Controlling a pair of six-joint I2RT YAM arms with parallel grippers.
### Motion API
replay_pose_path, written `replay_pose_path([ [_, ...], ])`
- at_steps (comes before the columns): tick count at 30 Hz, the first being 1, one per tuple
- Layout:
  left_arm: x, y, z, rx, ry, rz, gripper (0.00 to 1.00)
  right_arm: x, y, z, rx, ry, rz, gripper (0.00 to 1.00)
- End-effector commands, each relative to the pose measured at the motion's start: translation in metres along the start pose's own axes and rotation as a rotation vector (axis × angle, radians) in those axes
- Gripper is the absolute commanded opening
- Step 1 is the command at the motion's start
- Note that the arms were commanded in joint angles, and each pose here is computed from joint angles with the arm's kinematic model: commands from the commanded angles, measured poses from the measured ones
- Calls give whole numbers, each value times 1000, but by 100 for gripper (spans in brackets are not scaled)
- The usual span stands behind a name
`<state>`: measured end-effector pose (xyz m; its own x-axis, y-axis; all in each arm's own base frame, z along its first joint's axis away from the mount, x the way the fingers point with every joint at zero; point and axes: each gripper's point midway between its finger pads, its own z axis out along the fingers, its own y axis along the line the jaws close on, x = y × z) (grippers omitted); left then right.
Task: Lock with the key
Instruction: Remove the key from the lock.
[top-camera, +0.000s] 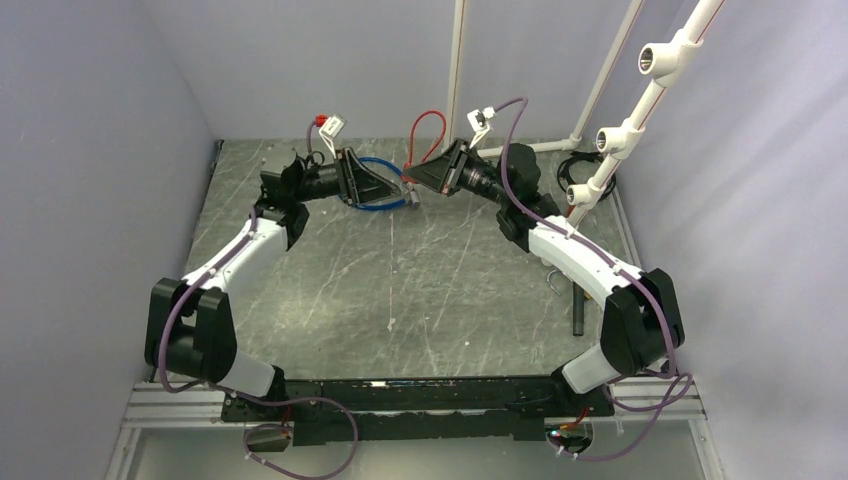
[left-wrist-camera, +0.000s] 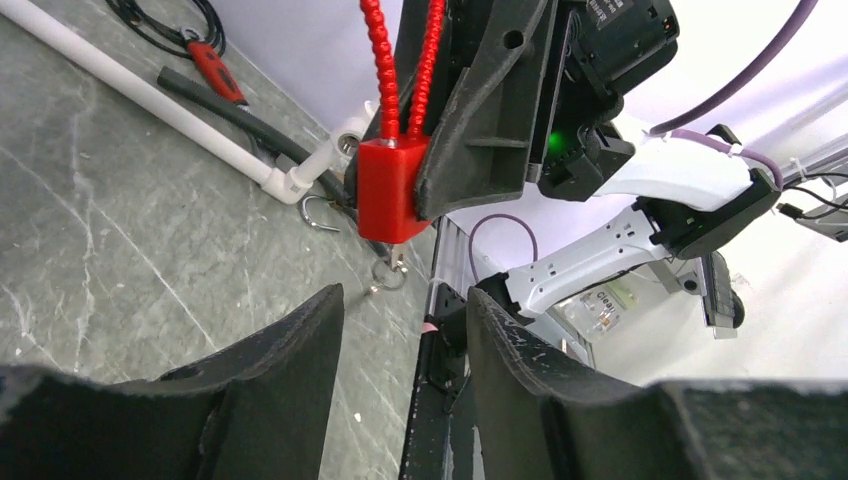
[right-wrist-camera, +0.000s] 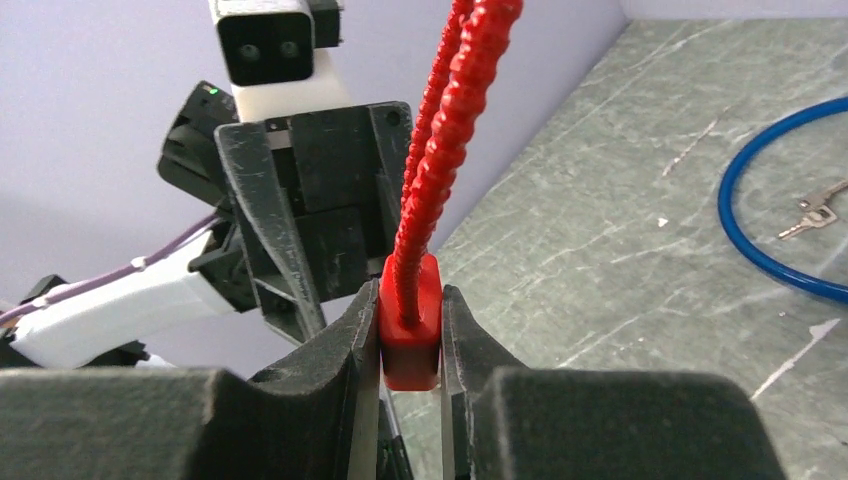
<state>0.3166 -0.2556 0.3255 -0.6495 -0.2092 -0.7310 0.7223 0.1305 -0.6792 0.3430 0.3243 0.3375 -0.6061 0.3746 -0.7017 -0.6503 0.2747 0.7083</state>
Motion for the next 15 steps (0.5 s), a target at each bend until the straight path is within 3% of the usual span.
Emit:
replay_pose_path([
  [1,-8,-18,3,85,-9,54,50,-20,27,-2,-110,-81,-13,0],
  [15,-1,-23,19,132,13,30,30,-16,34,-1,-176,-61,-28,0],
])
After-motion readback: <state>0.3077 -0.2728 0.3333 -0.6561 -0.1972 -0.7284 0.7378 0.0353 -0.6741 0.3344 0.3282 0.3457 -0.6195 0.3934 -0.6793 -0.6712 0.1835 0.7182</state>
